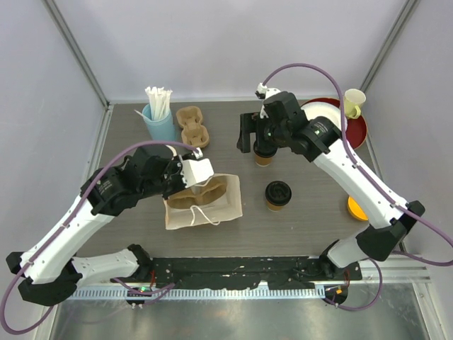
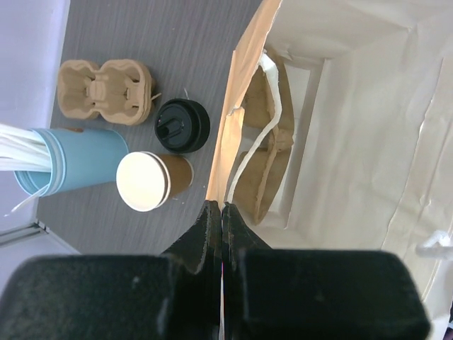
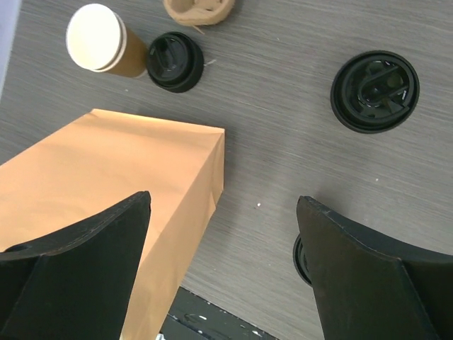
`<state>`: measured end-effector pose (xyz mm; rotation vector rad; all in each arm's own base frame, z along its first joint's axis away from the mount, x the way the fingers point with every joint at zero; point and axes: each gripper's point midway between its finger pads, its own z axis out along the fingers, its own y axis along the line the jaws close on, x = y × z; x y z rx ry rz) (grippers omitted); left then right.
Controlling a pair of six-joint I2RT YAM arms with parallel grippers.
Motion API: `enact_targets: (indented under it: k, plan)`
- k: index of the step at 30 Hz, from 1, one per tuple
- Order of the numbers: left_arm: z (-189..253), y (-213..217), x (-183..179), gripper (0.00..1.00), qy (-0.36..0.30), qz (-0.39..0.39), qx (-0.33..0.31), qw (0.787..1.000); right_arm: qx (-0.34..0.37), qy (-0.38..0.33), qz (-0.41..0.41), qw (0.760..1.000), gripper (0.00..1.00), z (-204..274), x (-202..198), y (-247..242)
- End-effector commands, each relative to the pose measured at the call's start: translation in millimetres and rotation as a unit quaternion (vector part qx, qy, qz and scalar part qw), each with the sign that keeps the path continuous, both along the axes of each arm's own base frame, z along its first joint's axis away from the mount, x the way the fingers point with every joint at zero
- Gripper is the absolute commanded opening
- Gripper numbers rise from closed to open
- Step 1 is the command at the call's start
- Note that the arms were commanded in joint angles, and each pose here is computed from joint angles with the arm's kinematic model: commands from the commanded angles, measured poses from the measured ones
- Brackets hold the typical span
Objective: Pack the takeout coffee
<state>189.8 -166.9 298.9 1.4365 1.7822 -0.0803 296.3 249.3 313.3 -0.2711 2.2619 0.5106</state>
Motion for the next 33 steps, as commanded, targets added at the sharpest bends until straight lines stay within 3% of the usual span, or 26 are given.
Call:
enact_targets:
  k: [1,9,14,20,24,29,33]
  plan:
    - [15,-10,5,0.00,-0.022,-0.002,-0.032,0.999,-0.021,0.003,-0.014,1.000,0.89,-3,11,-11]
    - [15,-31,-14,0.00,0.128,0.021,-0.151,0.980,0.015,-0.026,0.057,0.998,0.86,33,5,7]
    - [14,-37,-10,0.00,0.187,0.045,-0.196,0.961,0.047,-0.096,0.125,0.986,0.80,79,-7,15]
    - [-7,-41,-6,0.00,0.218,0.051,-0.191,0.956,0.083,-0.170,0.279,0.941,0.52,121,-56,47]
    - [-15,-40,3,0.00,0.217,0.059,-0.188,0.956,0.020,-0.170,0.430,0.886,0.44,95,-116,78]
    - [-16,-41,8,0.00,0.224,0.063,-0.191,0.953,-0.040,-0.138,0.487,0.862,0.39,54,-131,74]
    - [-14,-39,13,0.00,0.233,0.085,-0.208,0.946,-0.090,-0.136,0.478,0.863,0.34,21,-115,74]
